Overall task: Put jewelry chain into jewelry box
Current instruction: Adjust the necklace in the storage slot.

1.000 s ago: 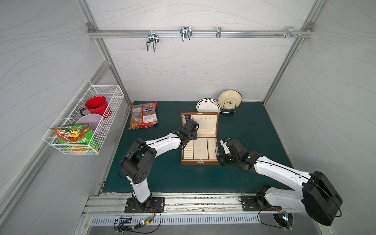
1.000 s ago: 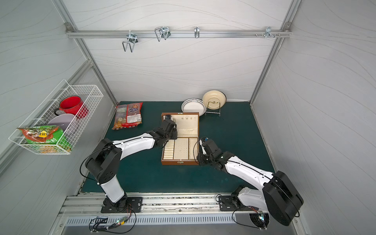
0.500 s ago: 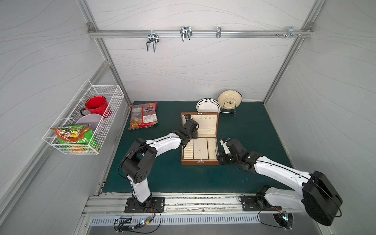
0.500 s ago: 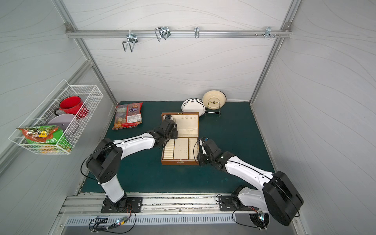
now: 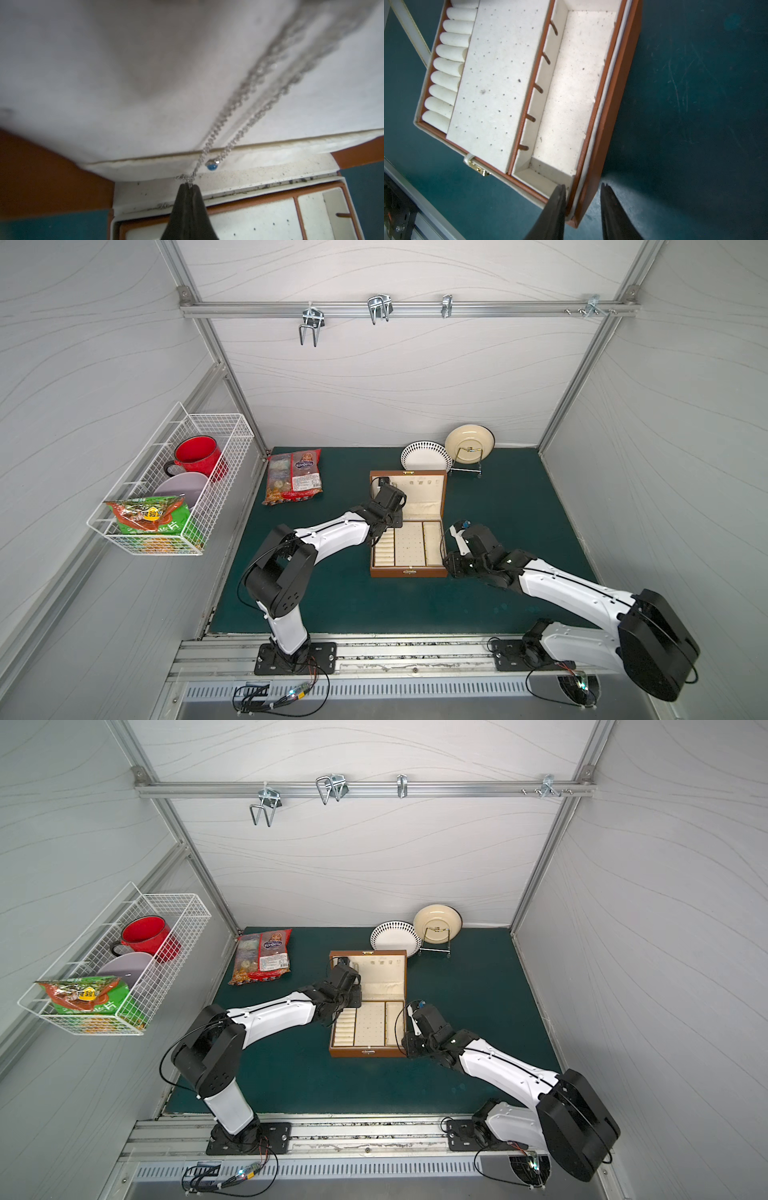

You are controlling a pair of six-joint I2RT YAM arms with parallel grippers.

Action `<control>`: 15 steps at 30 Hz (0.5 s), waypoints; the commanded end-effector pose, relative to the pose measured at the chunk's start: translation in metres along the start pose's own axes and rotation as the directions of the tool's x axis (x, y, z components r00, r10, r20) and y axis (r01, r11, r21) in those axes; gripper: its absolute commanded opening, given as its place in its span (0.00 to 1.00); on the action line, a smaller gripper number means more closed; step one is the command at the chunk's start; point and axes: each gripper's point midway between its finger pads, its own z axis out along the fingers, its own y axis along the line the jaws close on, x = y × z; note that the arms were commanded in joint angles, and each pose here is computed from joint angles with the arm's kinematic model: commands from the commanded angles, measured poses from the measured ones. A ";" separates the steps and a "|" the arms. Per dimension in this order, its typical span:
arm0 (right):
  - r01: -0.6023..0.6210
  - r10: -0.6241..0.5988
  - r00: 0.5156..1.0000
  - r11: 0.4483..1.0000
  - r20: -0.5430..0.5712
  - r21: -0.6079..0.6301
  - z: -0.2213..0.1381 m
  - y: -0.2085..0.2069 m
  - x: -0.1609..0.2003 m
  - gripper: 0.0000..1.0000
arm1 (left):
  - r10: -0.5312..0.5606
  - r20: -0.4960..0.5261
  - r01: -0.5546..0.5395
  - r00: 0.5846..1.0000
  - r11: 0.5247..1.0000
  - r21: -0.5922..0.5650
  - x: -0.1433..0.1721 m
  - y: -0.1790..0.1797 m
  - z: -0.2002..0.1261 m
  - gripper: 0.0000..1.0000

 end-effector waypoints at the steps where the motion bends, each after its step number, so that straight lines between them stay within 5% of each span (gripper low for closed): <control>1: 0.001 -0.001 1.000 1.000 -0.002 0.012 -0.002 -0.002 0.004 0.33 | 0.008 0.070 -0.008 0.997 1.000 0.001 -0.027 -0.004 -0.023 0.00; 15: -0.001 0.001 1.000 1.000 0.009 0.010 -0.004 -0.002 0.003 0.33 | 0.058 0.136 -0.056 0.989 0.998 -0.015 -0.060 -0.006 -0.043 0.00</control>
